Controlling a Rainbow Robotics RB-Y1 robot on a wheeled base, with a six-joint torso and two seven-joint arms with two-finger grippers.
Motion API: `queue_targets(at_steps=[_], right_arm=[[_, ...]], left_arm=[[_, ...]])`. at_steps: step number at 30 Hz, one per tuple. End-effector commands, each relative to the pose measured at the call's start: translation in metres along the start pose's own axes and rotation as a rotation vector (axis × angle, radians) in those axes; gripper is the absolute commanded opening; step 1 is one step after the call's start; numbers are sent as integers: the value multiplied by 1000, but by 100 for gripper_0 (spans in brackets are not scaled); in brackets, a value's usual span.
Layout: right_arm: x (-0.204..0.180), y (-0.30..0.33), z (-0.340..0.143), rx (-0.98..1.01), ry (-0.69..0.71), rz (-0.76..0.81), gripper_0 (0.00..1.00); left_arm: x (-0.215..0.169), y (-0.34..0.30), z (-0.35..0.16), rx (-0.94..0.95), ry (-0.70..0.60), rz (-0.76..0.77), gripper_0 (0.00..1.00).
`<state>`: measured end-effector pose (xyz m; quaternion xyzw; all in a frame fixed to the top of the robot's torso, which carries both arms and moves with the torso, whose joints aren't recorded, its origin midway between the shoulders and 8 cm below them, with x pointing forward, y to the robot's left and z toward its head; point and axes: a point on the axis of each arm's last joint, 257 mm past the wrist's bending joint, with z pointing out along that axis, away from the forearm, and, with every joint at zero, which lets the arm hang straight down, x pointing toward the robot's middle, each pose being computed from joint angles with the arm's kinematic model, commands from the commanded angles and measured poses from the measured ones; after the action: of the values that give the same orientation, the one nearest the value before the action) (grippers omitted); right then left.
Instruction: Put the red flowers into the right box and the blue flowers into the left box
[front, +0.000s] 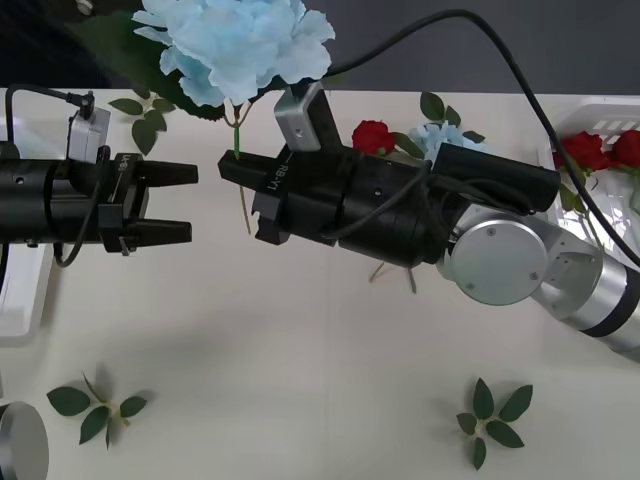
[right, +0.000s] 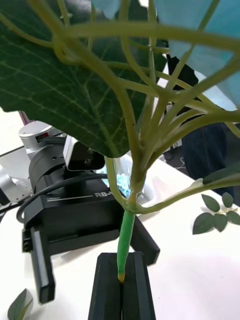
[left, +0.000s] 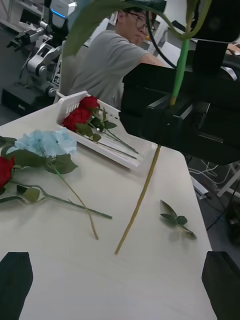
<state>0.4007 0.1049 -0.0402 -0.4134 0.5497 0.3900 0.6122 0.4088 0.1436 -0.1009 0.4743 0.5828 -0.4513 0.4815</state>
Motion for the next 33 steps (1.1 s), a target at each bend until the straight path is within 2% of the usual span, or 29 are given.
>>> queue_targets(at_steps=[1,14,24,25,26,29,30,32,33], right_arm=[[-21,7,10,-19,-37,-70,0],[-20,7,10,-18,-37,-73,0],[-18,4,8,-14,-30,-76,0],[-19,4,8,-14,-30,-76,0],[-20,4,8,-12,-35,-76,0],[-20,3,8,-10,-34,-75,0],[-19,3,7,-9,-33,-78,0],[-19,2,7,-9,-32,-77,0],[-19,2,7,-9,-32,-78,0]], left_arm=[[-10,-9,13,47,4,60,100],[-8,-17,51,88,-37,35,100],[-7,-19,73,110,-21,35,99],[-7,-19,75,109,-23,33,89],[-7,-20,78,112,-29,30,66],[-6,-21,82,118,-24,28,35],[-5,-21,84,119,-23,27,20],[-5,-22,86,122,-20,27,4],[-5,-21,86,120,-22,27,1]])
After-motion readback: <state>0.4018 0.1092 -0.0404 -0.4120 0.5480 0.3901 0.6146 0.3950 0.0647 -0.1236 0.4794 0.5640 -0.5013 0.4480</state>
